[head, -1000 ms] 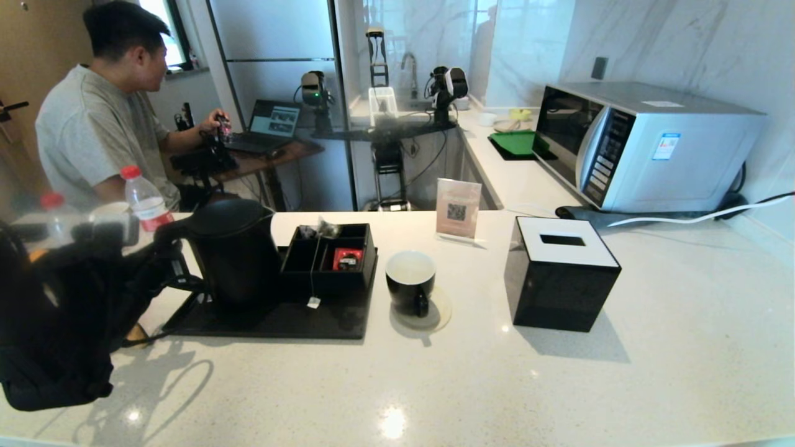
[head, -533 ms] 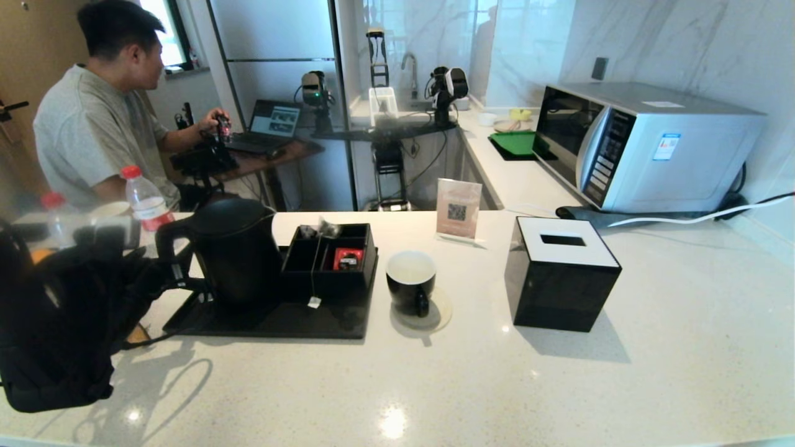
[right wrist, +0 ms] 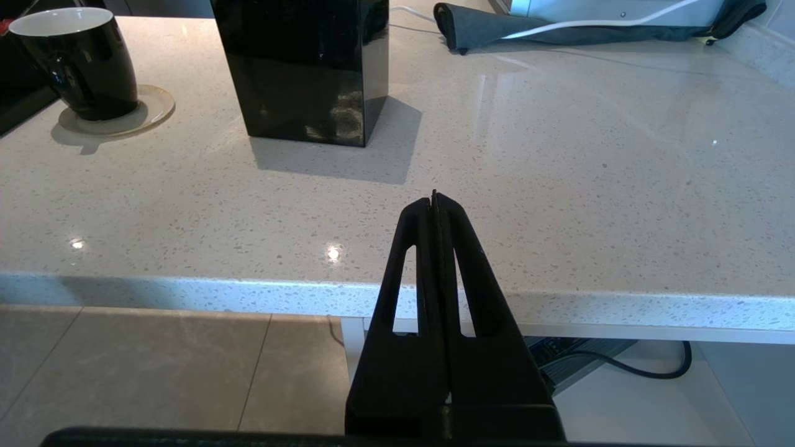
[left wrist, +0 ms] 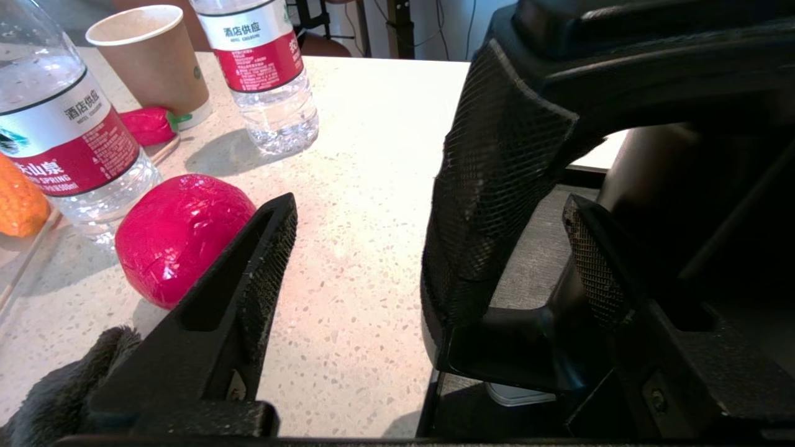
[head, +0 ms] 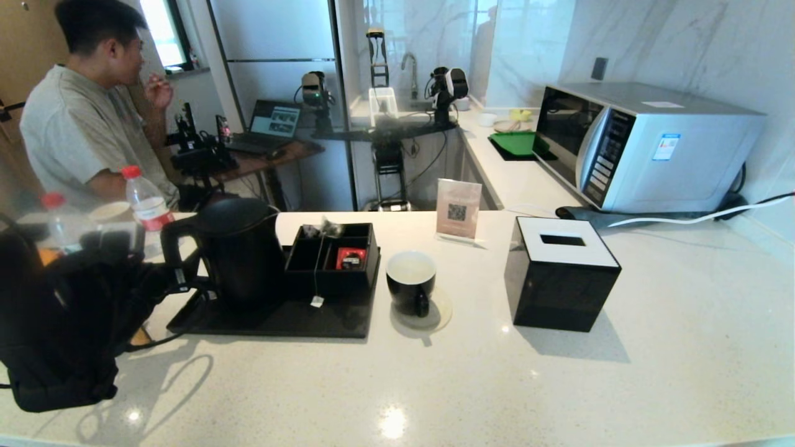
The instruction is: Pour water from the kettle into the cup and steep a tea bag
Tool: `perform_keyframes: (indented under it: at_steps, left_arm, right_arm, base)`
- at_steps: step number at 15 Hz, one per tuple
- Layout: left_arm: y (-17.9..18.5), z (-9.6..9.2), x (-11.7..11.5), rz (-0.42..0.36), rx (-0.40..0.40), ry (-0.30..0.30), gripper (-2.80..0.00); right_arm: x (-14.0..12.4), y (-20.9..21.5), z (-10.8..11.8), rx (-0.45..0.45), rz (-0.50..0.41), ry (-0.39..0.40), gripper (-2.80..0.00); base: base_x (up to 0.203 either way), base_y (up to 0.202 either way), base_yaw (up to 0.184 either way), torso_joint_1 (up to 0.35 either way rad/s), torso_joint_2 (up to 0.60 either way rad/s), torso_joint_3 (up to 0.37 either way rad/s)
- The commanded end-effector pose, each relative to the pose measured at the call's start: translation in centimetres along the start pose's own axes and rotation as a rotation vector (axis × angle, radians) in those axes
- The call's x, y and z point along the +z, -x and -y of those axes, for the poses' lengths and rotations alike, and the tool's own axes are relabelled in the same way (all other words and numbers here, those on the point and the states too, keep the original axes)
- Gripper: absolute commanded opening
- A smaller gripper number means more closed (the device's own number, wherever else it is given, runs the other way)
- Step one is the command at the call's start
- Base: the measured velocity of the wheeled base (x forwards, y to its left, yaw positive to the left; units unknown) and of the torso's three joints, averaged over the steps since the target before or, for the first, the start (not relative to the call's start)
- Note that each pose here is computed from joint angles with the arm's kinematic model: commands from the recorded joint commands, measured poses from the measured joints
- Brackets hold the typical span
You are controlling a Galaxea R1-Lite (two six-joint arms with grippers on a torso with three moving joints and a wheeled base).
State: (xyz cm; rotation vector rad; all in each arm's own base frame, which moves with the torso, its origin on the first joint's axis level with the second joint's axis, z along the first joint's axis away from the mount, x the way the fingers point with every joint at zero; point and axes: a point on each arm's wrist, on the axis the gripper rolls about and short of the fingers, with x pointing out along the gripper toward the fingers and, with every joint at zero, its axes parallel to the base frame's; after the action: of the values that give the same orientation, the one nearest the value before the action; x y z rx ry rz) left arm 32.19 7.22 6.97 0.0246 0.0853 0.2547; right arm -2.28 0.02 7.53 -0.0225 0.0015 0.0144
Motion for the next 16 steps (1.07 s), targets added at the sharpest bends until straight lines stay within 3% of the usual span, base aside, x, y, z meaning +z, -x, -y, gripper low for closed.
perform_keyframes:
  at_steps: [1,5,10,13,16]
  left_arm:
    - [-0.7,-0.1,0.0,0.043,0.004,0.001,0.00]
    - [-2.1,-0.1,0.2,0.080,0.003,-0.006,0.00]
    - [-2.4,-1.4,0.2,0.091,-0.087,-0.040,0.00]
    - [-2.5,-1.8,0.3,0.096,-0.089,-0.040,0.00]
    - [-2.6,-2.4,0.4,0.107,-0.140,-0.045,0.00]
  right_arm:
    - [0.0,0.0,0.0,0.001,0.000,0.000,-2.80]
    - [0.0,0.0,0.0,0.001,0.000,0.000,-2.80]
    - [0.0,0.0,0.0,0.001,0.000,0.000,-2.80]
    - [0.0,0.0,0.0,0.001,0.000,0.000,-2.80]
    - [0.0,0.0,0.0,0.001,0.000,0.000,-2.80]
  base:
    - [0.000,0.000,0.000,0.000,0.00,0.000]
    - [0.000,0.000,0.000,0.000,0.00,0.000]
    - [0.000,0.000,0.000,0.000,0.00,0.000]
    - [0.000,0.000,0.000,0.000,0.00,0.000]
    - [0.000,0.000,0.000,0.000,0.00,0.000]
